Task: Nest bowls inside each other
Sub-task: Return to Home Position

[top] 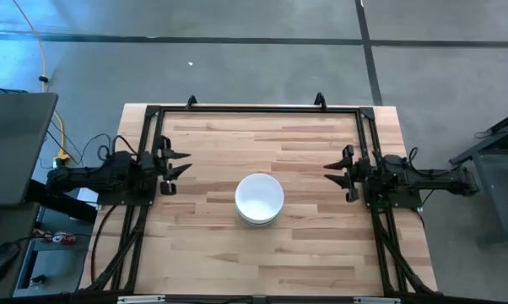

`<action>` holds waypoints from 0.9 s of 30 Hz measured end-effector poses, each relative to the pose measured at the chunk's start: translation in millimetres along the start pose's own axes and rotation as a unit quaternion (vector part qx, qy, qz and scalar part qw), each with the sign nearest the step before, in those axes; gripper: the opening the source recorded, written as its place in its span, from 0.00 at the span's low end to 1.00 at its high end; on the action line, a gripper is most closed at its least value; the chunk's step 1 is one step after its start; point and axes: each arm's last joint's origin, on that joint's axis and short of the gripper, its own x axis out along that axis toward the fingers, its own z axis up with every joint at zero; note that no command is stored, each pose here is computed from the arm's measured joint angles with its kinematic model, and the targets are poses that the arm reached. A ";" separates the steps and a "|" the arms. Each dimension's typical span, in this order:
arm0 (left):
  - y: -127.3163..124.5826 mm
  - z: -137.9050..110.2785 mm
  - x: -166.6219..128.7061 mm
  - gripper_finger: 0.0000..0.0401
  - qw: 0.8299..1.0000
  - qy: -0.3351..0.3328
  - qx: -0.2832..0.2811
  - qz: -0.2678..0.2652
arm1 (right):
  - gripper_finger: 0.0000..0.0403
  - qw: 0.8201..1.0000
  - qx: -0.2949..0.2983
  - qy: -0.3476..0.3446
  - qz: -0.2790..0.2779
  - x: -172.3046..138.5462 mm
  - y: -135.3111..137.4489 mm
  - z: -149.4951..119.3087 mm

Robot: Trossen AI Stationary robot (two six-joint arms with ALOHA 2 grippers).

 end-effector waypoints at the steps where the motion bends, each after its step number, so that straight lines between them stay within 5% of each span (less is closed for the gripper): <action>1: 0.0 -1.4 0.0 0.32 1.000 0.008 0.001 0.003 | 0.31 1.000 0.000 0.003 0.000 0.0 0.0 -0.5; 27: -5.2 -21.8 -2.6 0.32 0.993 0.112 -0.015 -0.034 | 0.31 0.996 0.025 0.088 -0.003 -1.5 0.0 -16.5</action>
